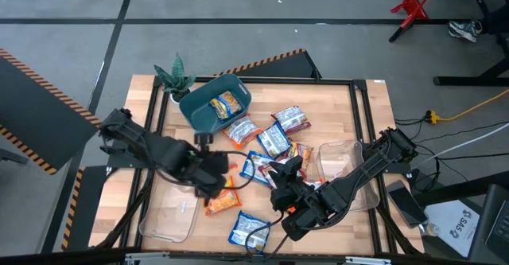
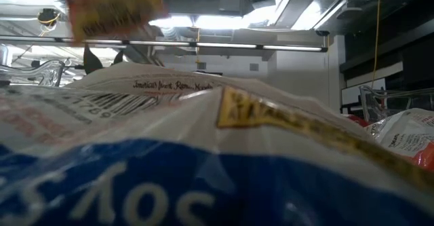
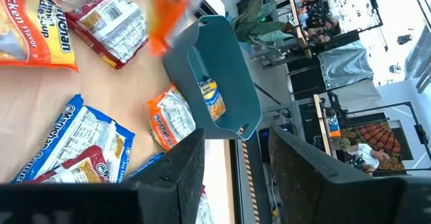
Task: Sort Maruchan noodles
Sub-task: Put the orange noodle pack into the left transparent bin
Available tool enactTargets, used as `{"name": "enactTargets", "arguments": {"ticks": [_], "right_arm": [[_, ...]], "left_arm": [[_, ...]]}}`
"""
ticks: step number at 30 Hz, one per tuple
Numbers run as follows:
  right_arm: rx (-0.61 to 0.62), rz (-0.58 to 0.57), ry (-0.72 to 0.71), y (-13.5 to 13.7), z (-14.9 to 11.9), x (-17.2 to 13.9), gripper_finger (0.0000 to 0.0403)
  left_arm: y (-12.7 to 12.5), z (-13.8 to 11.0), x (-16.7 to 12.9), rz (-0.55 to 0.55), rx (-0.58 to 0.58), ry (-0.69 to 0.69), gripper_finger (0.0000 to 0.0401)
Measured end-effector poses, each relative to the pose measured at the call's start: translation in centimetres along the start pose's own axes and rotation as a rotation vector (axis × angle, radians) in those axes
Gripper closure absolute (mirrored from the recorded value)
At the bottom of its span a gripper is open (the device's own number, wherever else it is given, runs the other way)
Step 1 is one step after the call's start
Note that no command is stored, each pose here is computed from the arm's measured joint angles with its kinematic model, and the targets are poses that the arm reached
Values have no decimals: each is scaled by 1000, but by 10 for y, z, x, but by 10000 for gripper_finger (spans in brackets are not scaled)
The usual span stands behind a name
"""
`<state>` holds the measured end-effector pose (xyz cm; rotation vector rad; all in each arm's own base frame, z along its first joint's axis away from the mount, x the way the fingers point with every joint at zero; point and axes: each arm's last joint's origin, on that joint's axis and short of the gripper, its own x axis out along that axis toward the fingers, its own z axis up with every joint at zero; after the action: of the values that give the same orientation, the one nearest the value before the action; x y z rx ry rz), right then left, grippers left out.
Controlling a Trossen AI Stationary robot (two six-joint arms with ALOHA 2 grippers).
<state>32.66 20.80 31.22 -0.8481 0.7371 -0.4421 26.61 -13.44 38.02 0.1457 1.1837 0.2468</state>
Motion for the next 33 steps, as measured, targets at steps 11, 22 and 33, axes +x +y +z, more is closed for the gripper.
{"name": "enactTargets", "arguments": {"ticks": [11,22,33], "right_arm": [[4,8,-1,0,0,0,251],[31,8,-1,0,0,0,251],[31,8,-1,0,0,0,251]], "left_arm": [[-8,-27,-32,-207,-104,32,398],[-37,-60,0,-195,-40,239,398],[-11,-109,20,-120,-134,231,398]]}}
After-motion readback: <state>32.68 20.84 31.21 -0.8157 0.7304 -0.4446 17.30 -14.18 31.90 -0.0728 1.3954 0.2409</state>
